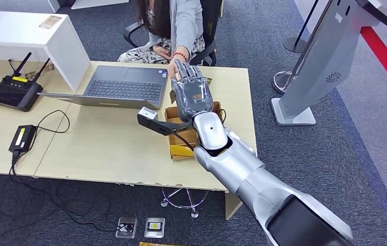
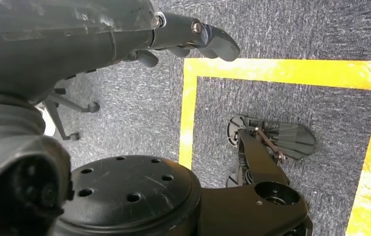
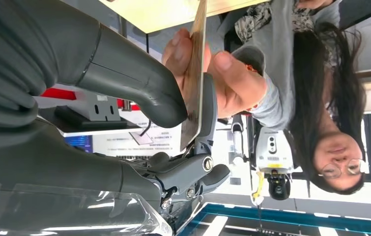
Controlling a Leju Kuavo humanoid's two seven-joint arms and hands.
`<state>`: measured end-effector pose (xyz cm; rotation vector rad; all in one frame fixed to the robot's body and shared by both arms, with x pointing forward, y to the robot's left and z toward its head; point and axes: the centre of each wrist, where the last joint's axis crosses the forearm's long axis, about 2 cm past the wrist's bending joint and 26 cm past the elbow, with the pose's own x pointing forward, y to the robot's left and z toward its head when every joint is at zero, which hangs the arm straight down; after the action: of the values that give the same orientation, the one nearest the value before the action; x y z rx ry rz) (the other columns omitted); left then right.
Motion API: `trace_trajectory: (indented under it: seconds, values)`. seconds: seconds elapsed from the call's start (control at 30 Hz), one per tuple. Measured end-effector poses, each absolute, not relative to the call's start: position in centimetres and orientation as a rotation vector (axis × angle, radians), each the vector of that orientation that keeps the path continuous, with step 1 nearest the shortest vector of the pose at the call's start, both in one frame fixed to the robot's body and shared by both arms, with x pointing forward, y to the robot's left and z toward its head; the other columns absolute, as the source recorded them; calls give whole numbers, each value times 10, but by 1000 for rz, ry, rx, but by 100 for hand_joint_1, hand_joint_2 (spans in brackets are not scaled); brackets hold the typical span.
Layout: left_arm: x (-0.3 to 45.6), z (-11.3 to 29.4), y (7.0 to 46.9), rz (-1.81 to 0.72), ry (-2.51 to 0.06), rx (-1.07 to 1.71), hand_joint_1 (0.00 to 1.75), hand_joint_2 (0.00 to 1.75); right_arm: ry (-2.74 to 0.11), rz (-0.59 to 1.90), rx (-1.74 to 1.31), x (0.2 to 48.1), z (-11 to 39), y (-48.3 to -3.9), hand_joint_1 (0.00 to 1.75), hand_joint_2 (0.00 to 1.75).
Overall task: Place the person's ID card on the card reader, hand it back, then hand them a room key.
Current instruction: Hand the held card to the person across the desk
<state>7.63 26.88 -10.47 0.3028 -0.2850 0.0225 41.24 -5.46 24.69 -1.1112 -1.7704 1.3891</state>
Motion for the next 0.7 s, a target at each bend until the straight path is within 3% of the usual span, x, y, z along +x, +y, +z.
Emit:
trace_trajectory:
  seconds: [0.27,0.3,0.4,0.43,0.7]
  values:
    - [76,-105,266,27,-284,300,0,0,-1739,1398,-1124,413,242,-55,175,175]
    - [76,-105,266,27,-284,300,0,0,-1737,1400,-1126,413,242,-56,134,175]
    - [76,-105,265,29,-283,301,0,0,-1733,1404,-1130,413,241,-56,3,44]
    - [76,-104,265,29,-283,302,0,0,-1732,1406,-1130,413,240,-56,0,0]
    - [76,-104,264,39,-271,312,0,0,-1733,1426,-1125,412,238,-54,0,0]
